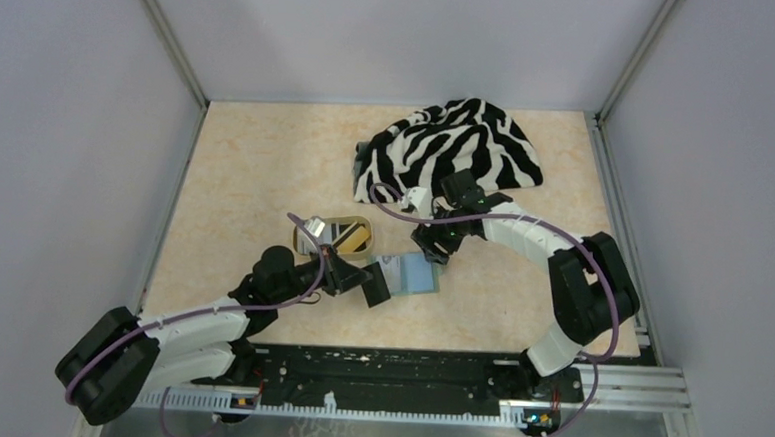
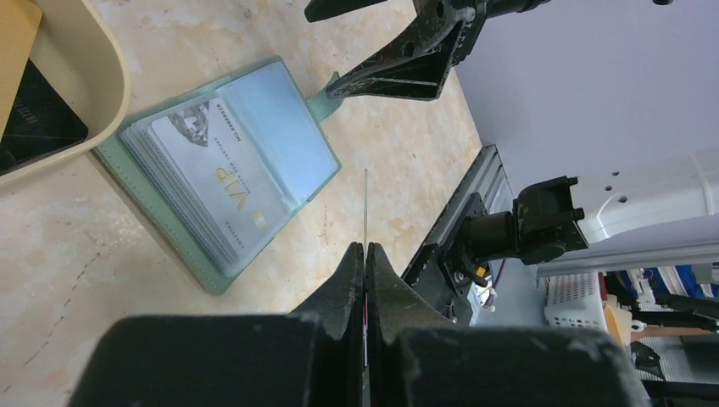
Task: Put the credit cards into the card holder
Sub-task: Insert the credit card into the card holder.
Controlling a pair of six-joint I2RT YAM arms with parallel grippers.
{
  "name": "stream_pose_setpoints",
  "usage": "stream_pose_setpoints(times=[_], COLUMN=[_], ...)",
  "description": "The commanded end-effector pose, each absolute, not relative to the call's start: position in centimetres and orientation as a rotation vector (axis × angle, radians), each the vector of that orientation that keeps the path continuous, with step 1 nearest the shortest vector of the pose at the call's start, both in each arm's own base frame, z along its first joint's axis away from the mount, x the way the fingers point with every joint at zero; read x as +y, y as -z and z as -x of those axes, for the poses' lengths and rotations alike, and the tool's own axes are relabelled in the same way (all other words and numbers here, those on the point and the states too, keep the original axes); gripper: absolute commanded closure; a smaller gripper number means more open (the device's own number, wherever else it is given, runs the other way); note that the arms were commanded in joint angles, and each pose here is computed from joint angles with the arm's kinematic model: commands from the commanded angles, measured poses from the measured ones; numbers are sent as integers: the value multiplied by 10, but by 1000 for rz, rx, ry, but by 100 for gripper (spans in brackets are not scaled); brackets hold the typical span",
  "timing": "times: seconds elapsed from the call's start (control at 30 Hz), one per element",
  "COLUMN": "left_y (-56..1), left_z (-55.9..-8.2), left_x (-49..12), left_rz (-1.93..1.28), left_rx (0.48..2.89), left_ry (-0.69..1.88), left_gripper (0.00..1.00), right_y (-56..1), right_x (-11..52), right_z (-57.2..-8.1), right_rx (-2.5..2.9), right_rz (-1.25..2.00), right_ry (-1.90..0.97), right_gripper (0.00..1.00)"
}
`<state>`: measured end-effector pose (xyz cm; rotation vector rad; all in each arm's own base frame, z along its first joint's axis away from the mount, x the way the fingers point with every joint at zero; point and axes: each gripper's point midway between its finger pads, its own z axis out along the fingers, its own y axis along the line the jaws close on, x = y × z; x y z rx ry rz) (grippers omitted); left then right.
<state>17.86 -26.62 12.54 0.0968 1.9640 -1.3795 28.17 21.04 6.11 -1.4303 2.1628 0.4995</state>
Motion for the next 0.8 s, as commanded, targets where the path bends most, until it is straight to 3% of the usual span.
stream_pose_setpoints(times=[0.0, 0.43, 0.77], left_y=[-143, -137, -137], left_z=[-187, -191, -192], left_x=[-273, -283, -288], left_rz=[-88, -105, -115], left_rx=[1901, 1938, 1948], left_ry=[1415, 1432, 1452], left_gripper=[100, 100, 100], right_y=[-64, -60, -58], right_x=[211, 201, 198], right_z=[-288, -280, -277], right_rx=[2179, 2223, 2258], right_rz=[1484, 1559, 1584], right_ry=[-402, -274, -250], right_gripper=[39, 43, 71])
